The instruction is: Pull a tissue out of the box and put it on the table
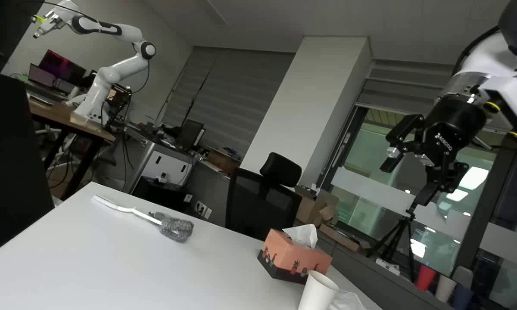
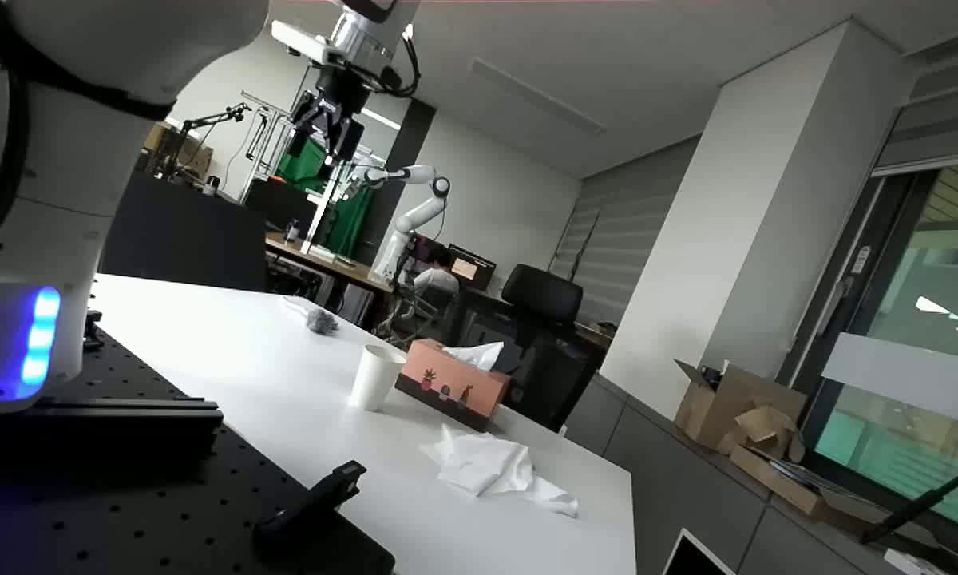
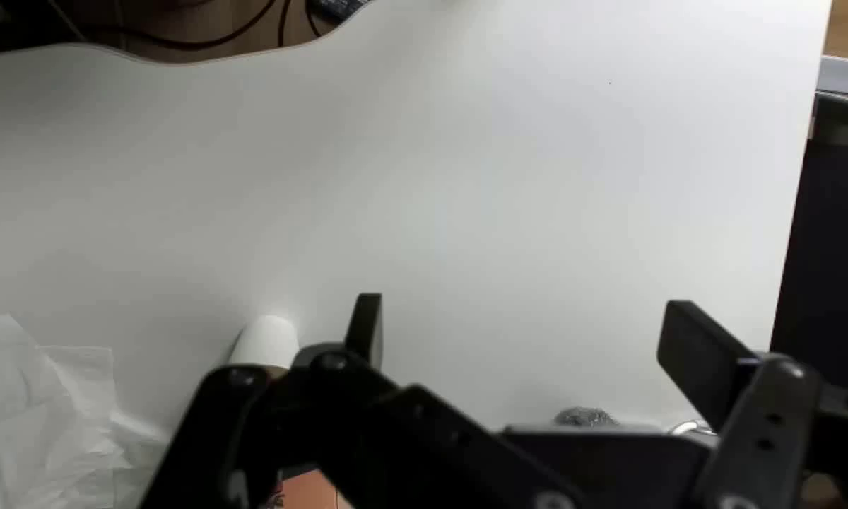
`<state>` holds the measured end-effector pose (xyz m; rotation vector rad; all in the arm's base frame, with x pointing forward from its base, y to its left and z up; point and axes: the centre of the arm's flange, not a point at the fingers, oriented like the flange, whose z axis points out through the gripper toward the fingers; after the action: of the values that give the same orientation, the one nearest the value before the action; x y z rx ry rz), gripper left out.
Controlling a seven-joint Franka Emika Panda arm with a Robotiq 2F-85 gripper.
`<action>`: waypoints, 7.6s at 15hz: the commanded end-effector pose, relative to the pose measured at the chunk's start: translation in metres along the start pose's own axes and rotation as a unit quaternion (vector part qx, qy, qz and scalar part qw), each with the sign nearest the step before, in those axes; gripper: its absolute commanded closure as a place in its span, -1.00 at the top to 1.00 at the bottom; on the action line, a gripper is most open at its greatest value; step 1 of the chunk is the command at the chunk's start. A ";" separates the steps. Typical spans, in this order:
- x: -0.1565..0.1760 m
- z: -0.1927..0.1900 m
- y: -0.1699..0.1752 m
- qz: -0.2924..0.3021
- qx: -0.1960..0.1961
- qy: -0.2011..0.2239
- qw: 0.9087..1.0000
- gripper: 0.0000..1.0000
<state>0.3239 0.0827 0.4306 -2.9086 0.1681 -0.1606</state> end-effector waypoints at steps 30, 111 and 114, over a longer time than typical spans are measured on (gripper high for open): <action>0.226 0.010 0.237 0.149 -0.132 0.187 0.962 1.00; 0.472 0.208 0.239 -0.319 -0.050 0.074 0.943 0.19; 0.476 0.207 0.242 -0.311 -0.068 0.058 0.946 -0.23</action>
<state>0.7857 -0.1648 0.2150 -2.9208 -0.7850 -0.4821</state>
